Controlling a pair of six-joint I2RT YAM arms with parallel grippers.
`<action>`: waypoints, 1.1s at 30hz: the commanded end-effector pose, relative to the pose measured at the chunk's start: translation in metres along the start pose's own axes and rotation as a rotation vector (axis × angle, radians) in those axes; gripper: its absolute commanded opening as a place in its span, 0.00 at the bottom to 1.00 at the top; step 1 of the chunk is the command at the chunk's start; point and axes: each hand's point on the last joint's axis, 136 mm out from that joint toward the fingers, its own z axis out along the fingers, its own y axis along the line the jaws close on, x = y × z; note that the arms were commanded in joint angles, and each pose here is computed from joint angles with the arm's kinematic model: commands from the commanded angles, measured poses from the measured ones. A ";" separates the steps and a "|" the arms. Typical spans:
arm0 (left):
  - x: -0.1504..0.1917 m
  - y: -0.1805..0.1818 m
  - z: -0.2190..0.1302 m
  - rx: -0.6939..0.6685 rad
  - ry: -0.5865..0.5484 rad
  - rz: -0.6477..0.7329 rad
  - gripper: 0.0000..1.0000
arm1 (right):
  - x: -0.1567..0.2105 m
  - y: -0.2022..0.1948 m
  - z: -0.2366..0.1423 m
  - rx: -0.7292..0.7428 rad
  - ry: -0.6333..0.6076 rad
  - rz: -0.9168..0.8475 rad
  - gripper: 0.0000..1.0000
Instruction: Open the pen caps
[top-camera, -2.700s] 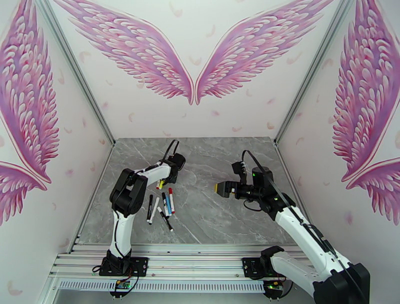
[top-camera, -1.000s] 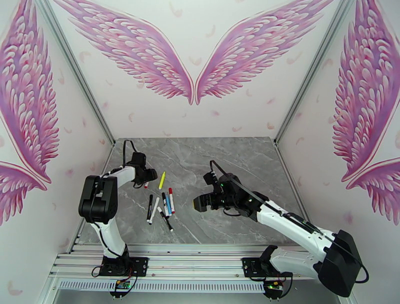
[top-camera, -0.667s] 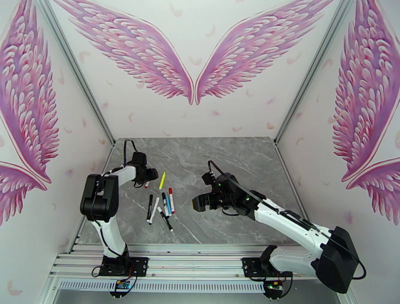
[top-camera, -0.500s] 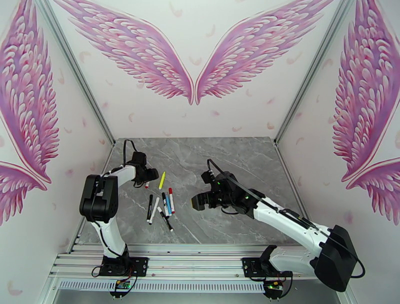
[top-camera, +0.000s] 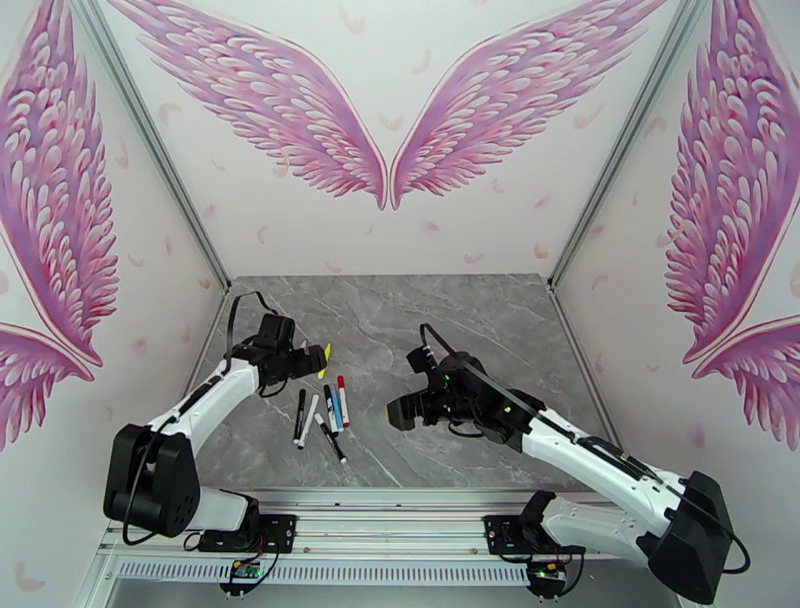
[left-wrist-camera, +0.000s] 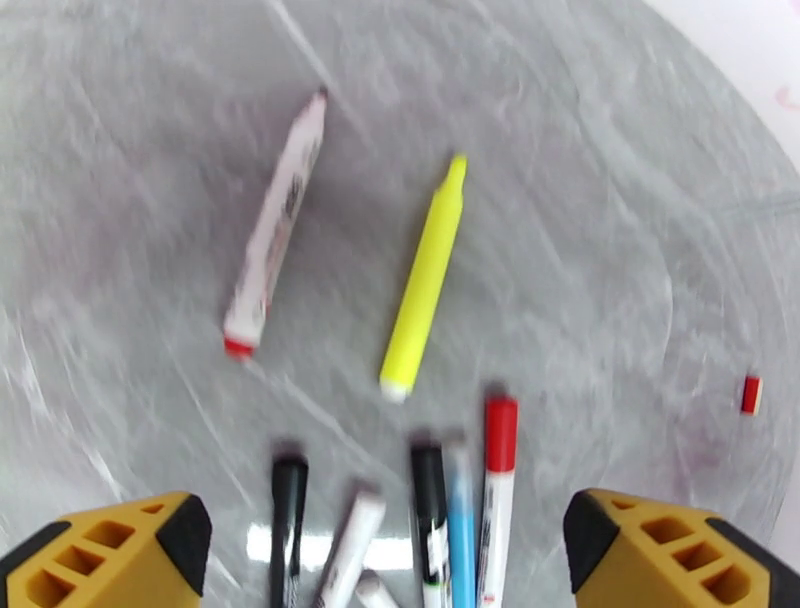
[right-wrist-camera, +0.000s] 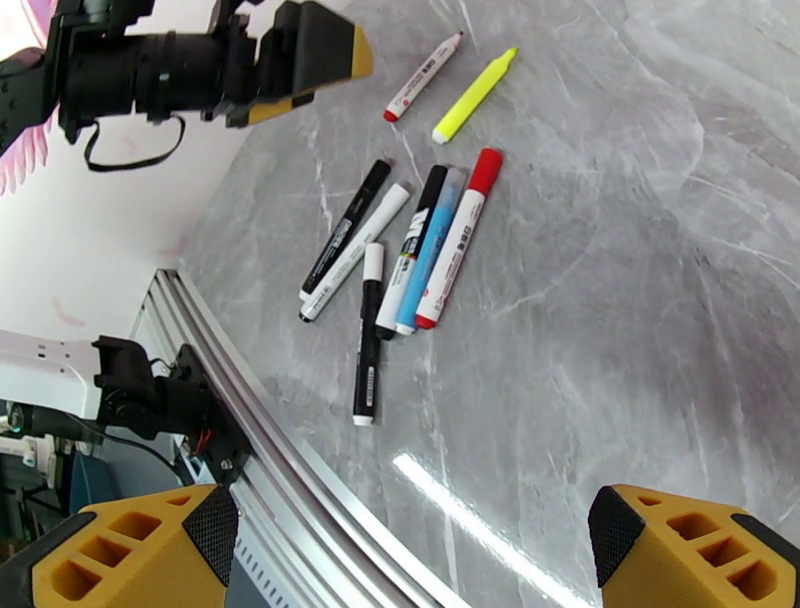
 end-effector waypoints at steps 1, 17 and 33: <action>0.043 0.017 0.002 -0.064 0.091 -0.046 0.91 | 0.007 -0.005 -0.001 0.020 -0.010 0.013 0.99; 0.088 0.052 0.027 -0.203 0.156 -0.022 0.59 | 0.019 -0.010 0.000 0.016 -0.013 0.026 0.99; 0.084 0.059 0.041 -0.247 0.192 0.004 0.46 | 0.022 -0.011 0.002 0.013 -0.010 0.033 0.99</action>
